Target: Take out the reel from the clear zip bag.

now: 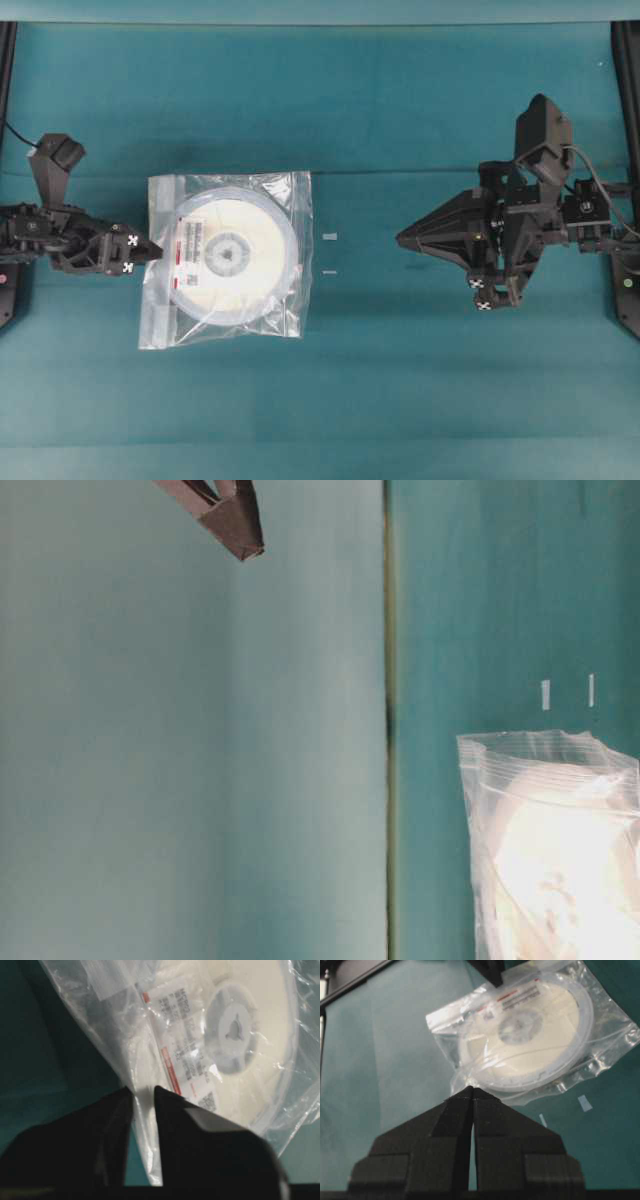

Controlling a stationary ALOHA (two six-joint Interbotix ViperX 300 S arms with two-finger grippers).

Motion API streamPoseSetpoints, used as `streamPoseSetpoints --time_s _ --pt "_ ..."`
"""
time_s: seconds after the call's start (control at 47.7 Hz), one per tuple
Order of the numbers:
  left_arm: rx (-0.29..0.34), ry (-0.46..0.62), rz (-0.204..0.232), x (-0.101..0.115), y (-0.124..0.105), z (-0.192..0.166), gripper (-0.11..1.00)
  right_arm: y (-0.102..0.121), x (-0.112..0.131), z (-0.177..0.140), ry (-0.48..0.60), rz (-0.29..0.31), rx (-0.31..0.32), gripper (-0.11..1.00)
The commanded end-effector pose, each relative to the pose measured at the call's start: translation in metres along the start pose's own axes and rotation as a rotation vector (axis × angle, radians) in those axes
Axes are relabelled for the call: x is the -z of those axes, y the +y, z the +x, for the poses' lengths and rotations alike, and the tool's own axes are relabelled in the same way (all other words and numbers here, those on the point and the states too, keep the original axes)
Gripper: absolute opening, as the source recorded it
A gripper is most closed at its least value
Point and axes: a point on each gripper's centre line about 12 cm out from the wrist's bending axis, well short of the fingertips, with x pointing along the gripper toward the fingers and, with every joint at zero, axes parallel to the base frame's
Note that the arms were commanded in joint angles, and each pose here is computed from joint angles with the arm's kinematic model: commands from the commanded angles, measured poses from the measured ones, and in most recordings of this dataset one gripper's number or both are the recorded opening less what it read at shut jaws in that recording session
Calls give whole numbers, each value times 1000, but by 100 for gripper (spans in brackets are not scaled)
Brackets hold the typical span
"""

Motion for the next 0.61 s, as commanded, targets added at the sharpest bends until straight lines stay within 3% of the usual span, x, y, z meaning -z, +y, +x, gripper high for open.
streamPoseSetpoints --time_s 0.0,0.105,0.231,0.336,0.483,0.587 --pt "14 -7 5 -2 -4 1 16 5 -6 1 -14 14 -12 0" --pt "16 -9 20 -3 -5 1 8 2 -2 4 14 61 8 0" --pt "23 -12 26 -4 -8 2 3 -3 -1 12 53 196 52 0" --pt "24 -13 25 -4 -8 3 3 -6 4 23 80 263 78 0" --pt "24 -11 29 -4 -8 2 3 -8 9 44 114 298 104 1" --pt "24 -13 28 -4 -8 3 3 -11 11 61 130 337 129 10"
